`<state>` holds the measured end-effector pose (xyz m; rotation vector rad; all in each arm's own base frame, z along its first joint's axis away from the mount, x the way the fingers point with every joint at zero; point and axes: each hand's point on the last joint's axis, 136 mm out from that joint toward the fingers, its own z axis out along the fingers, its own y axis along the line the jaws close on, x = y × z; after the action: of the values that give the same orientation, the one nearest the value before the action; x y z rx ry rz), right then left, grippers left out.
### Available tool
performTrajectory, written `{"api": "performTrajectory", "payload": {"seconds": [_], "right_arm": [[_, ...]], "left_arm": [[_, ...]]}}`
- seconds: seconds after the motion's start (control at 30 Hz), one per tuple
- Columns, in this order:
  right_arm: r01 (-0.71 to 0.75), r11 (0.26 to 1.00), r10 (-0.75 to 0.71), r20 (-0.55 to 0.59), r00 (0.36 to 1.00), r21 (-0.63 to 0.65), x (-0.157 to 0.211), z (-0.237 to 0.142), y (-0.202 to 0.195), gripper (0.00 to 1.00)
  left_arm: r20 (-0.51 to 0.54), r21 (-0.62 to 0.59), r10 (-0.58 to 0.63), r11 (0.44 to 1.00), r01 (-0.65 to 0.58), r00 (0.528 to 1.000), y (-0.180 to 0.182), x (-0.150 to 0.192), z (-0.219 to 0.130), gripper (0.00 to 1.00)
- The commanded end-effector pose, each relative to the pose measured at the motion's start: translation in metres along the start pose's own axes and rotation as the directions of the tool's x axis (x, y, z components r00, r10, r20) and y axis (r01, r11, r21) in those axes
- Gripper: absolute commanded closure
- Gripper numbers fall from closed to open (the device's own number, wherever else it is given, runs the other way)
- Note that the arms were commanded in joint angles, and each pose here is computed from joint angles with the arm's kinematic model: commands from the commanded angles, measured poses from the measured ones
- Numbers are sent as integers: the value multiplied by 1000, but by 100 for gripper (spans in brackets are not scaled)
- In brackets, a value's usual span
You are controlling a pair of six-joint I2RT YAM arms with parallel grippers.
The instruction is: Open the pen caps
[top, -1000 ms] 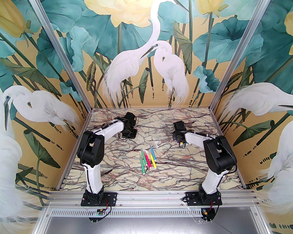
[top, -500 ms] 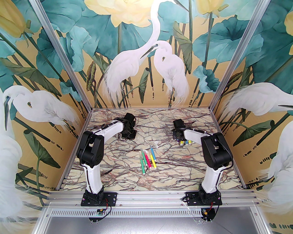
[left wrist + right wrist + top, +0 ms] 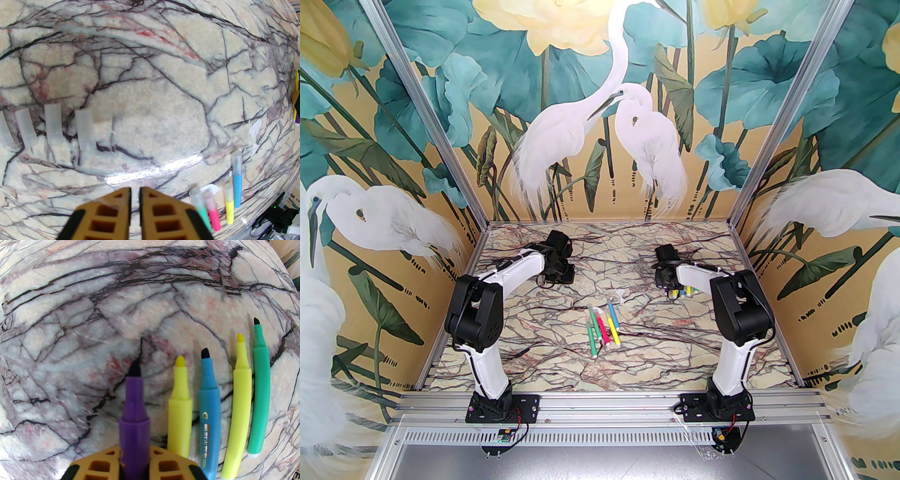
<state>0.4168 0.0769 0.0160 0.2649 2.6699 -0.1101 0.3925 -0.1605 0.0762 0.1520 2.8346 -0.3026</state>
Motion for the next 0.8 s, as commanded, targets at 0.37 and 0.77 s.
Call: {"api": "performTrajectory", "payload": {"seconds": [0.37, 0.77], "right_arm": [[27, 999, -26, -24, 999, 19, 1, 0, -3, 71], [97, 994, -94, 44, 995, -58, -15, -39, 7, 62]], "left_arm": [[73, 67, -28, 997, 23, 997, -5, -8, -16, 65], [146, 95, -38, 995, 25, 989, -7, -15, -28, 44]]}}
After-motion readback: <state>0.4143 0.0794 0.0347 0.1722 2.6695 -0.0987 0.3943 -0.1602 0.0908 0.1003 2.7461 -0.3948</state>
